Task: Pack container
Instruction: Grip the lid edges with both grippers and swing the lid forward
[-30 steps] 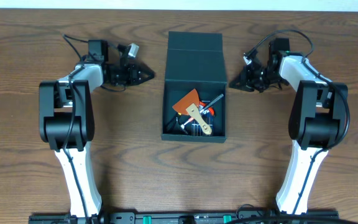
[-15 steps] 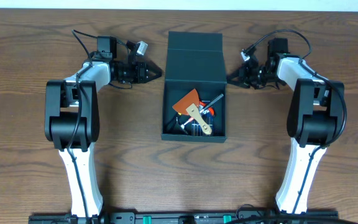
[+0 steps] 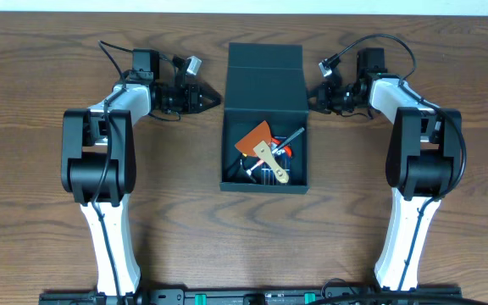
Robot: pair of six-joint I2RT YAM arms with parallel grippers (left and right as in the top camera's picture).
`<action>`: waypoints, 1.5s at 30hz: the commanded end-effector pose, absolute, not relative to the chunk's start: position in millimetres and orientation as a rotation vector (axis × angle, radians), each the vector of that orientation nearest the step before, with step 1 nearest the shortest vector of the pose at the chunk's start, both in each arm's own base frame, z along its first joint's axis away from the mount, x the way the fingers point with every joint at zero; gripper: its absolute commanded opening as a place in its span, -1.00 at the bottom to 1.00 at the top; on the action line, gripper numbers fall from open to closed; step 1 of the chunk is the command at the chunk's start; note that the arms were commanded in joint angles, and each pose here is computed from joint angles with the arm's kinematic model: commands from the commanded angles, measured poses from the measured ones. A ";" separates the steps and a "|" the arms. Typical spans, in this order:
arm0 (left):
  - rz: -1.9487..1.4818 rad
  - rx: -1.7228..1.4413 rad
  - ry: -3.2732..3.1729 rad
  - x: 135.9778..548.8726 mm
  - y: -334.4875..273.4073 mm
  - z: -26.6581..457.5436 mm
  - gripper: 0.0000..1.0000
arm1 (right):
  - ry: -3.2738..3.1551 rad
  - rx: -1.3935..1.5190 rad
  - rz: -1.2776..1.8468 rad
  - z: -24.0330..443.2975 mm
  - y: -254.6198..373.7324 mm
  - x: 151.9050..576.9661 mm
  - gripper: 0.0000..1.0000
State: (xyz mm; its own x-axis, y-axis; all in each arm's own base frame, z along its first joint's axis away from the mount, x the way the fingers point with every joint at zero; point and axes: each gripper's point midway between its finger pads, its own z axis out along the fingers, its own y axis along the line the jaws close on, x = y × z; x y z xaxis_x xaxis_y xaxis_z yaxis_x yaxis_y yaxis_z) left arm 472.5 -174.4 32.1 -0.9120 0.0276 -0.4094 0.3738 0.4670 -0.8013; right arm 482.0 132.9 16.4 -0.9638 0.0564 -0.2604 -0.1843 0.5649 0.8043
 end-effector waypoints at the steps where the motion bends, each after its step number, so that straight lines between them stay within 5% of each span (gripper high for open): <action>1: -1.424 0.368 2.378 475.1 -183.6 31.4 -0.89 | 2.496 -0.132 1.421 28.2 141.7 486.2 -0.97; 28: -1.502 0.398 2.315 493.0 -194.7 91.8 -0.89 | 2.382 -0.254 1.388 87.1 145.1 520.7 -0.98; 45: -1.292 0.455 2.378 466.6 -181.1 155.5 -0.89 | 2.431 -0.378 1.294 127.2 143.4 516.3 -0.98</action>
